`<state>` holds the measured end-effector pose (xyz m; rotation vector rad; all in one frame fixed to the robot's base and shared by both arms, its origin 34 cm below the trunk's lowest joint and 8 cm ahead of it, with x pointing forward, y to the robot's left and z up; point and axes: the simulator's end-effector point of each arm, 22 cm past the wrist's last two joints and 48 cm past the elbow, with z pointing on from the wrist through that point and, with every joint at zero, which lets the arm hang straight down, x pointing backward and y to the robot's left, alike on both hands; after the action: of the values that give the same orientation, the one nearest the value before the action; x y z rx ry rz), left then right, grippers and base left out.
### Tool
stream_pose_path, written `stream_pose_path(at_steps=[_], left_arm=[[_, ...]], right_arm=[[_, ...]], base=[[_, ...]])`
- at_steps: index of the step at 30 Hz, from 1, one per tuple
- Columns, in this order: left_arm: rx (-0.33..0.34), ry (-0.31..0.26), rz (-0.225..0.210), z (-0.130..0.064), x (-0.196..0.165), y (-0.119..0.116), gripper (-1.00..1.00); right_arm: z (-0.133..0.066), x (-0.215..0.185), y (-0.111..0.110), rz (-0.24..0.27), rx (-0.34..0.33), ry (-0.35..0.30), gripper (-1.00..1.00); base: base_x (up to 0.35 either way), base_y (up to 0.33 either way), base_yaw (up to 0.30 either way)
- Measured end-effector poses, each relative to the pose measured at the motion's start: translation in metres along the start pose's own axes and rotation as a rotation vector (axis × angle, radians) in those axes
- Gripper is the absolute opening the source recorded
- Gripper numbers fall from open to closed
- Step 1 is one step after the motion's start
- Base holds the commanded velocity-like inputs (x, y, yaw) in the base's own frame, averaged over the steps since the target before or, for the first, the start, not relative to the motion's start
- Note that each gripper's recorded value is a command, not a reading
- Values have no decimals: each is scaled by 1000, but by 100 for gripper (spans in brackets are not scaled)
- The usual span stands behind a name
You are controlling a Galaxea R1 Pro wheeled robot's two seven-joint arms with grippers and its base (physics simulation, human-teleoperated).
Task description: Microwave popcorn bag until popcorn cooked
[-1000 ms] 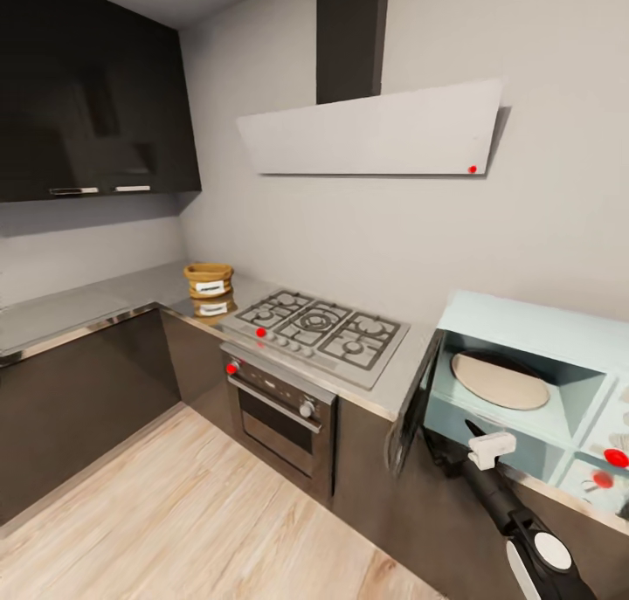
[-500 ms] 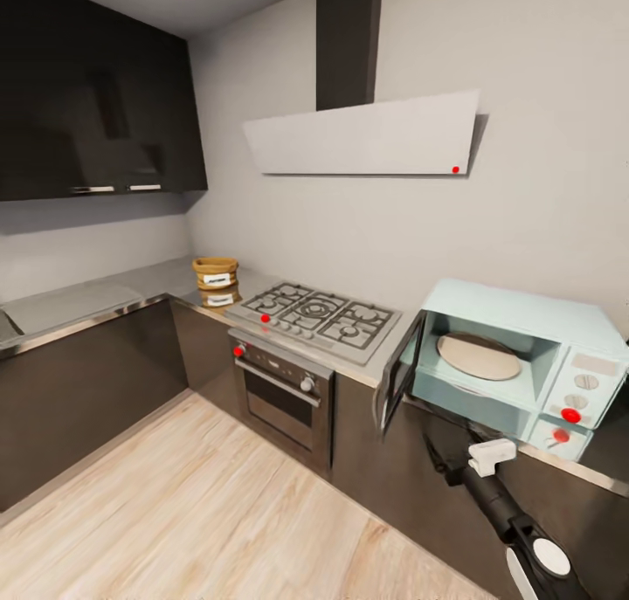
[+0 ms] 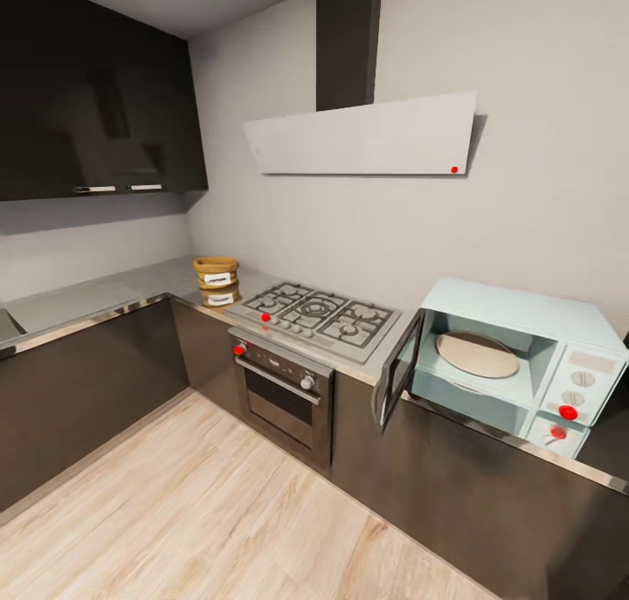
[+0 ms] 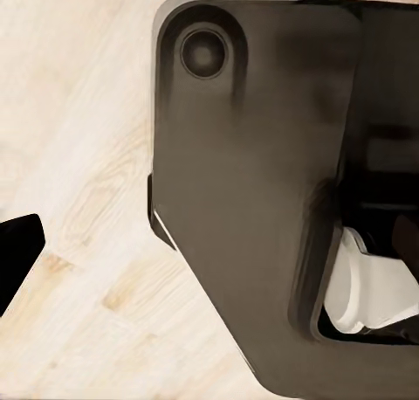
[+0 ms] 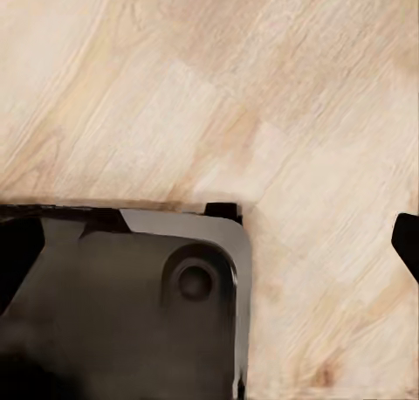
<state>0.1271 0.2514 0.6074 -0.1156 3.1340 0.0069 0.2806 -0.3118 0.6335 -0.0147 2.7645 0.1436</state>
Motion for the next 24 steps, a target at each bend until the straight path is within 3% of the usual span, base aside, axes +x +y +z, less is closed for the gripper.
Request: stream_pose_path(at_steps=[1, 3, 9, 11, 13, 16, 22, 24], left_arm=[[-20, -13, -2, 0, -6, 8, 100], [-45, -43, -3, -1, -21, 16, 100], [-61, -74, -6, -2, -35, 16, 100], [-61, -74, -6, -2, -36, 16, 100], [-61, -74, -6, -2, -36, 16, 100], [-61, -75, -6, -2, -36, 16, 100], [-62, -75, -6, -2, -36, 16, 100], [-62, -75, -6, -2, -36, 17, 100]], right_arm=[[-1, 14, 5, -48, -18, 38, 100], [-2, 22, 8, -64, -26, 56, 100], [-1, 24, 15, -60, -27, 60, 100], [-1, 21, 5, -58, 23, 55, 100], [-1, 18, -13, -58, 139, 46, 100], [0, 17, -13, -56, 212, 41, 100], [0, 18, -12, -56, 228, 45, 100], [2, 19, -2, -58, 184, 49, 100]], base=[[0, 0, 0], [0, 0, 0], [0, 0, 74], [0, 0, 181], [0, 0, 211], [0, 0, 237], [0, 0, 248], [0, 0, 249]])
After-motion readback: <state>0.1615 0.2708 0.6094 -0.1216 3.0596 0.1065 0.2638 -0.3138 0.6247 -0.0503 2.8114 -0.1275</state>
